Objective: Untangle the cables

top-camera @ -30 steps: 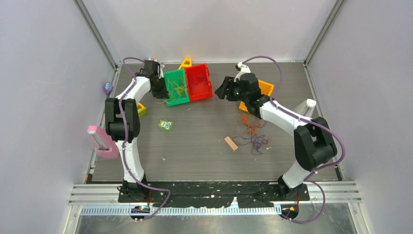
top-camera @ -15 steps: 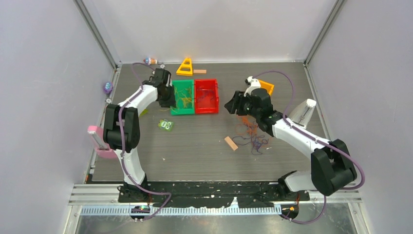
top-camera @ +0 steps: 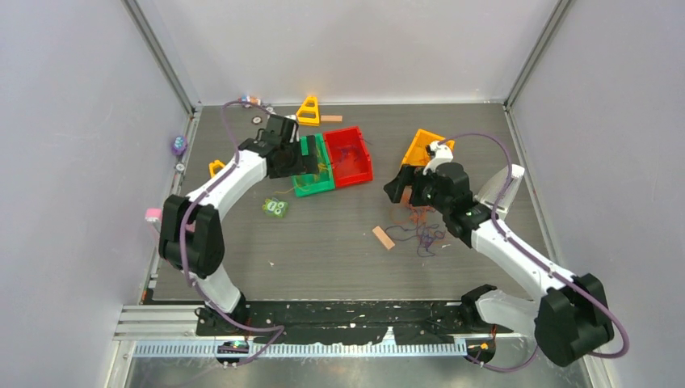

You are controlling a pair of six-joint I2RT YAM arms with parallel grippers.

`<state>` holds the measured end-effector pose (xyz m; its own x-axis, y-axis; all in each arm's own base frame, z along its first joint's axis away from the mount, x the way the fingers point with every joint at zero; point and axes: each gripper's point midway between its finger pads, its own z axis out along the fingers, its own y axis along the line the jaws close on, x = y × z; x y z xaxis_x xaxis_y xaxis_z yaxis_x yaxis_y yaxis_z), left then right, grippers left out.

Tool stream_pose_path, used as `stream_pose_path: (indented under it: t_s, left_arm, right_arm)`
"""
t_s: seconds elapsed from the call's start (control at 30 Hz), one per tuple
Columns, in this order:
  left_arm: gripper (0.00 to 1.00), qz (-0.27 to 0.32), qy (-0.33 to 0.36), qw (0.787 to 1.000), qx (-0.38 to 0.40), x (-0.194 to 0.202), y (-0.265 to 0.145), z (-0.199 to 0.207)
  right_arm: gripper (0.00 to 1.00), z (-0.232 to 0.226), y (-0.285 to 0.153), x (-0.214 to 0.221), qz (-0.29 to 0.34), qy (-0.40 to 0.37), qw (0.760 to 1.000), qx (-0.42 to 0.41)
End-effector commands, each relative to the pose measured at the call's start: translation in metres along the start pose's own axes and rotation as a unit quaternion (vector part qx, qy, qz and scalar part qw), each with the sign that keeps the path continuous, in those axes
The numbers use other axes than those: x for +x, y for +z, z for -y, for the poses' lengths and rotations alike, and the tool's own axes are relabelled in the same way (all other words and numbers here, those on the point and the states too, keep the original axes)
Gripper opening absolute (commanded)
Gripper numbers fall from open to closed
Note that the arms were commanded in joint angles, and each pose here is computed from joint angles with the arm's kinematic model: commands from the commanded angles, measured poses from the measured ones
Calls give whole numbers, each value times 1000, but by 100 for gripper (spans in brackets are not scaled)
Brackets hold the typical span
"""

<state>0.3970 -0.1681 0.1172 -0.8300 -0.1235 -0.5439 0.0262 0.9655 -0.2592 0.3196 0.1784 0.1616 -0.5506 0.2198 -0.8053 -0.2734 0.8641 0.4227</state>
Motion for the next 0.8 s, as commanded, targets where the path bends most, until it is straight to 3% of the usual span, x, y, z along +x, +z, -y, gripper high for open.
stream_pose_path:
  t_s: [0.0,0.33,0.77]
  left_arm:
    - [100,81,15,997,-5,-33,-63,-1]
    - [100,180,29,983,25,-10,-153,-13]
    - [97,215,25,966,143,71,-138,-10]
  right_arm:
    - [97,21,-25,3,7,0,998,56]
    - [95,69,-61,10,-15,-7,979,202]
    - [97,99,-67,42,-68,25,961,266]
